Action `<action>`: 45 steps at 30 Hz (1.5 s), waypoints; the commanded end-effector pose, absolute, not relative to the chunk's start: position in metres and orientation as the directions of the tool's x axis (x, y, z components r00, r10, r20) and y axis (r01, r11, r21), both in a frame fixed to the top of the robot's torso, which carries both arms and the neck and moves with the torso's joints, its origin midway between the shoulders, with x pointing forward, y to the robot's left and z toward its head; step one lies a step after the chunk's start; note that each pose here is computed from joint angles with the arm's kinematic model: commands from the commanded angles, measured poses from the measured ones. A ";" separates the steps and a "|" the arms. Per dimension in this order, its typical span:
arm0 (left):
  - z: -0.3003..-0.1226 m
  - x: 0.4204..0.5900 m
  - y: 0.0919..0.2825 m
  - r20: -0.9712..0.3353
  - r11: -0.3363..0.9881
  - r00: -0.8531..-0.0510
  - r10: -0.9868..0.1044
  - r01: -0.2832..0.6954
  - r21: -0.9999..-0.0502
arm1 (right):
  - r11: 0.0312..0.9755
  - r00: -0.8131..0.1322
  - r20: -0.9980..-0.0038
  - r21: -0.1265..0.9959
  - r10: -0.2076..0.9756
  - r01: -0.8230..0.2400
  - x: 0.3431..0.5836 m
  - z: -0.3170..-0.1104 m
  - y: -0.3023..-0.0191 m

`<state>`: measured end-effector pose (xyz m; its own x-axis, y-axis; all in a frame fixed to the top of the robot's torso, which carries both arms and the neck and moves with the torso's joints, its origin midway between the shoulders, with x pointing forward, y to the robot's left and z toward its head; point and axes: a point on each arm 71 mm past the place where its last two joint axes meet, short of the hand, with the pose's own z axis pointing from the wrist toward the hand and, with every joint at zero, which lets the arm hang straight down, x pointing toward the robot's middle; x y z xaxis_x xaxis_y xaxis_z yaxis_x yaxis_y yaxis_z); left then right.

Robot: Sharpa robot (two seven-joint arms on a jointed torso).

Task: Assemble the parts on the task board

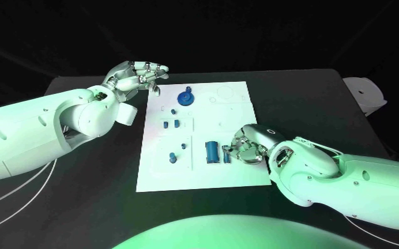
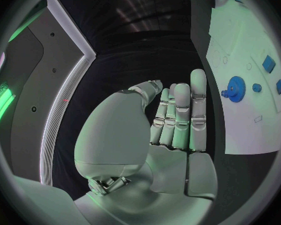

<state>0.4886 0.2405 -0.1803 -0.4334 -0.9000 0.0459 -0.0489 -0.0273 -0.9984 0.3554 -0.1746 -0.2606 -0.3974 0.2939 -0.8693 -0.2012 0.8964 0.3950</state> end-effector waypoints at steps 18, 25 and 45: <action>-0.179 0.488 0.239 0.055 -0.037 -0.447 -0.893 -0.048 -0.998 | 0.884 -0.361 -0.878 0.409 0.314 -0.227 0.353 -0.256 -0.173; -0.179 0.488 0.239 0.055 -0.038 -0.448 -0.893 -0.048 -0.998 | 0.823 -0.313 -0.858 0.493 0.407 -0.281 0.353 -0.247 -0.177; -0.179 0.488 0.240 0.055 -0.038 -0.448 -0.892 -0.048 -0.998 | 0.786 -0.355 -0.858 0.493 0.370 -0.372 0.352 -0.253 -0.182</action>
